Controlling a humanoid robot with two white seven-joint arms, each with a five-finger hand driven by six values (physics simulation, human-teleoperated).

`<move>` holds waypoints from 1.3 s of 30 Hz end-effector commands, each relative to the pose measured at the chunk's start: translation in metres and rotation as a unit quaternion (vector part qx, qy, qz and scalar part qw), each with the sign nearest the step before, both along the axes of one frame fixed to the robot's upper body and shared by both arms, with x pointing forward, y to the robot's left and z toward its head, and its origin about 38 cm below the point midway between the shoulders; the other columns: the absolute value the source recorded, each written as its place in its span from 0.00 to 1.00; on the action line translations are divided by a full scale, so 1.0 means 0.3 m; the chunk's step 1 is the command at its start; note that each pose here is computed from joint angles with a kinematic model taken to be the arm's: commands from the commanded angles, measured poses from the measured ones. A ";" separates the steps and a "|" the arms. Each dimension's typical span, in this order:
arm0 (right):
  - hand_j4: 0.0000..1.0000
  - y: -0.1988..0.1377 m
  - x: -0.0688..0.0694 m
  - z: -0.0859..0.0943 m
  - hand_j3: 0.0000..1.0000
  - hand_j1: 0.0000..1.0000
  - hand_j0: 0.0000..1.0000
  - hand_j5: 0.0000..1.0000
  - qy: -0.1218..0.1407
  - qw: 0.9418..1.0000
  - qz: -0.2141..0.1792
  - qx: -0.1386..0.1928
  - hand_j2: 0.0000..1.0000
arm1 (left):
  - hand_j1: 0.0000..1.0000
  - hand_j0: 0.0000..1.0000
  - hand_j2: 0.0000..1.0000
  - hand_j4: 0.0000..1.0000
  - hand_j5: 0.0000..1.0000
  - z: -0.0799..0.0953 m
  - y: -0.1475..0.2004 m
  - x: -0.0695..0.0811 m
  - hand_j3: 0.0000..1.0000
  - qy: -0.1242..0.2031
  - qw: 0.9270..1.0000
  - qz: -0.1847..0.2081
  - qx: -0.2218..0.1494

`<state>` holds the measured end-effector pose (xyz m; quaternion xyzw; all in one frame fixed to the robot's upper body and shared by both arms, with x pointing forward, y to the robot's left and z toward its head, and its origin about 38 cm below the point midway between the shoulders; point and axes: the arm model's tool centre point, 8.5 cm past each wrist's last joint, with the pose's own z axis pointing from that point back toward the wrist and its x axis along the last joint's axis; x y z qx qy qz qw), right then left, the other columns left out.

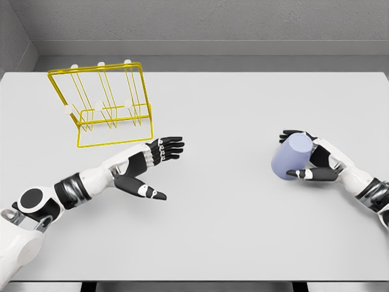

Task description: Place the cup on the cup holder with both arms

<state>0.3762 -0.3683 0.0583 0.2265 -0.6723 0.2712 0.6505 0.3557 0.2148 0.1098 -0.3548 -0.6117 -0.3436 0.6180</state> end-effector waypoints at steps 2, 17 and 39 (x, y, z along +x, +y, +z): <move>0.69 0.001 -0.001 0.000 0.69 0.69 0.69 0.69 -0.001 1.000 0.002 -0.002 0.69 | 1.00 1.00 1.00 1.00 1.00 0.003 0.000 0.002 1.00 0.000 1.000 0.000 -0.003; 0.70 0.051 0.045 0.103 0.70 0.70 0.70 0.70 -0.043 0.999 0.027 0.009 0.70 | 1.00 1.00 1.00 1.00 1.00 -0.002 0.002 0.004 1.00 0.002 1.000 0.002 0.000; 0.70 0.427 0.045 0.101 0.70 0.70 0.70 0.70 -0.060 0.986 0.138 0.068 0.70 | 1.00 1.00 1.00 1.00 1.00 0.007 0.018 0.020 1.00 -0.003 1.000 0.014 -0.005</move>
